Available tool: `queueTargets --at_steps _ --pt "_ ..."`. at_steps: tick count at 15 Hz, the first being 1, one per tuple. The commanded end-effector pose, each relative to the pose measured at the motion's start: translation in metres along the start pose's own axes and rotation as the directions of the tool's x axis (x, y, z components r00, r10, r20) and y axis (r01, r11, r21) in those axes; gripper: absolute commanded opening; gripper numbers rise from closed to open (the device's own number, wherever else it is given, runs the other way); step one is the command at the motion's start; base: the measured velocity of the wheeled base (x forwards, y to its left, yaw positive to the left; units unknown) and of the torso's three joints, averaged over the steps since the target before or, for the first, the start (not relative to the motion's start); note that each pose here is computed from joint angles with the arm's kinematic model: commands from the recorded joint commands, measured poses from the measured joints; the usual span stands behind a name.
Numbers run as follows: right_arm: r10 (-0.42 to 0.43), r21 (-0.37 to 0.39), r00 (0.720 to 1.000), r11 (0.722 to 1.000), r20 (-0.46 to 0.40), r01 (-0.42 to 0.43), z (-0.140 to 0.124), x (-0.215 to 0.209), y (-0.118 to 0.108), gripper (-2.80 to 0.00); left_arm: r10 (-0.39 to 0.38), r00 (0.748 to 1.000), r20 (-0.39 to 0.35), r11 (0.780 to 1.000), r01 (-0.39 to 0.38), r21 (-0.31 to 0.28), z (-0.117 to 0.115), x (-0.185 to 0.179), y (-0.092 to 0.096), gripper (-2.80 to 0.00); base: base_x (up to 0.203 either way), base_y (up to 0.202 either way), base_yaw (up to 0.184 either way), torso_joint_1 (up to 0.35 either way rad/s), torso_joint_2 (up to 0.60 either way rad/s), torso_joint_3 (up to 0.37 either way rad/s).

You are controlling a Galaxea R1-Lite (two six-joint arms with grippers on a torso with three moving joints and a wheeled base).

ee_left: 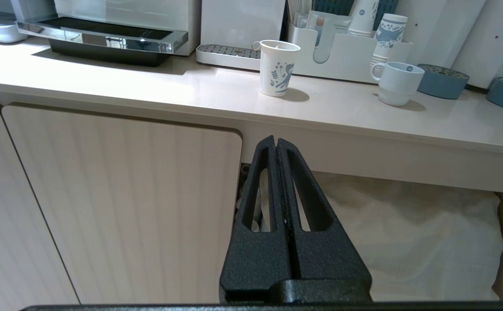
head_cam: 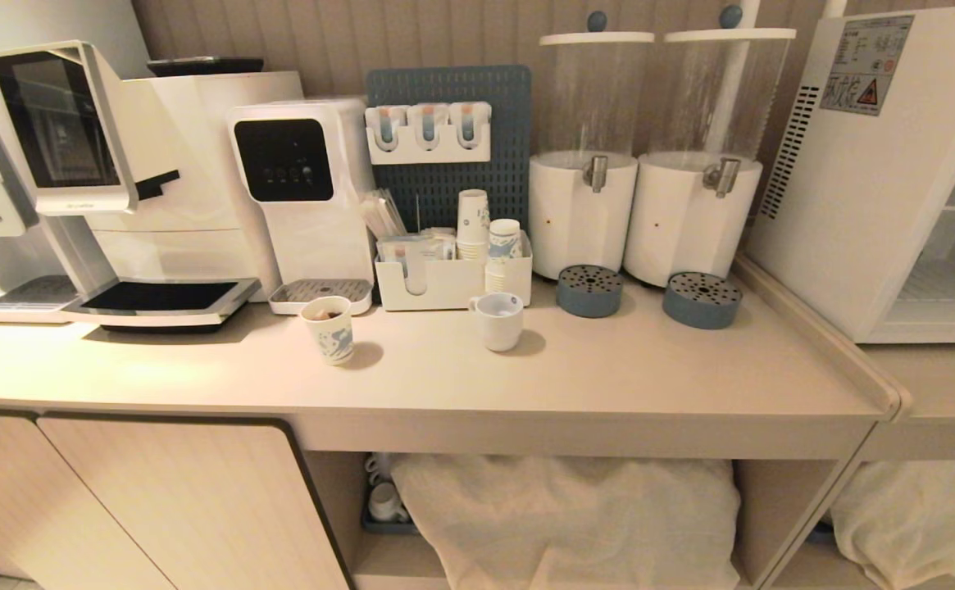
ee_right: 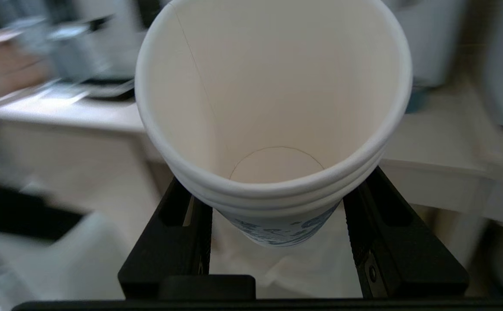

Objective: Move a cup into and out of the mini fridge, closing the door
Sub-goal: Put the paper cup in the freezer

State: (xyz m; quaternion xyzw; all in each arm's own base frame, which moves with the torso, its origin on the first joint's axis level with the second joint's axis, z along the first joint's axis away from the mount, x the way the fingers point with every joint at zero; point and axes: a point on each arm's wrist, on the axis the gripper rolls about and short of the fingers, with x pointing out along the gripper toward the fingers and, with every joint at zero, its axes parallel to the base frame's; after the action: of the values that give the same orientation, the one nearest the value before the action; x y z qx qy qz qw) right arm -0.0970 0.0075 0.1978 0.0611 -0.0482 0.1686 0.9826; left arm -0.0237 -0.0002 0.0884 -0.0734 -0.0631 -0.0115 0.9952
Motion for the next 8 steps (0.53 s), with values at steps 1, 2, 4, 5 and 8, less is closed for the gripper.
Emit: queueTargets --at_steps 1,2,4,5,8 --pt "-0.117 -0.006 0.991 0.993 0.068 0.118 -0.019 -0.003 -0.005 -2.80 0.005 0.999 -0.035 1.000 -0.005 -0.001 -0.011 0.002 0.002 -2.80 0.000 0.000 0.000 0.000 0.00 0.000" --pt "-0.149 -0.006 0.985 0.989 0.084 0.150 -0.029 0.009 -0.012 -2.80 0.005 0.999 -0.035 1.000 -0.005 -0.001 -0.011 0.002 0.002 -2.80 0.000 0.000 0.000 0.000 0.00 0.000" --pt "-0.213 -0.015 0.971 0.976 0.106 0.216 -0.057 0.032 -0.025 -2.80 0.005 0.999 -0.035 1.000 -0.005 -0.001 -0.011 0.002 0.002 -2.80 0.000 0.000 0.000 0.000 0.00 0.000" --pt "-0.243 -0.028 0.963 0.968 0.119 0.248 -0.071 0.041 -0.031 -2.80 0.005 0.999 -0.035 1.000 -0.005 -0.001 -0.011 0.002 0.002 -2.80 0.000 0.000 0.000 0.000 0.00 0.000" --pt "-0.302 -0.085 0.952 0.948 0.054 0.306 -0.112 0.054 -0.043 -2.80 0.005 0.999 -0.035 1.000 -0.005 -0.001 -0.011 0.002 0.002 -2.80 0.000 0.000 0.000 0.000 0.00 0.000"
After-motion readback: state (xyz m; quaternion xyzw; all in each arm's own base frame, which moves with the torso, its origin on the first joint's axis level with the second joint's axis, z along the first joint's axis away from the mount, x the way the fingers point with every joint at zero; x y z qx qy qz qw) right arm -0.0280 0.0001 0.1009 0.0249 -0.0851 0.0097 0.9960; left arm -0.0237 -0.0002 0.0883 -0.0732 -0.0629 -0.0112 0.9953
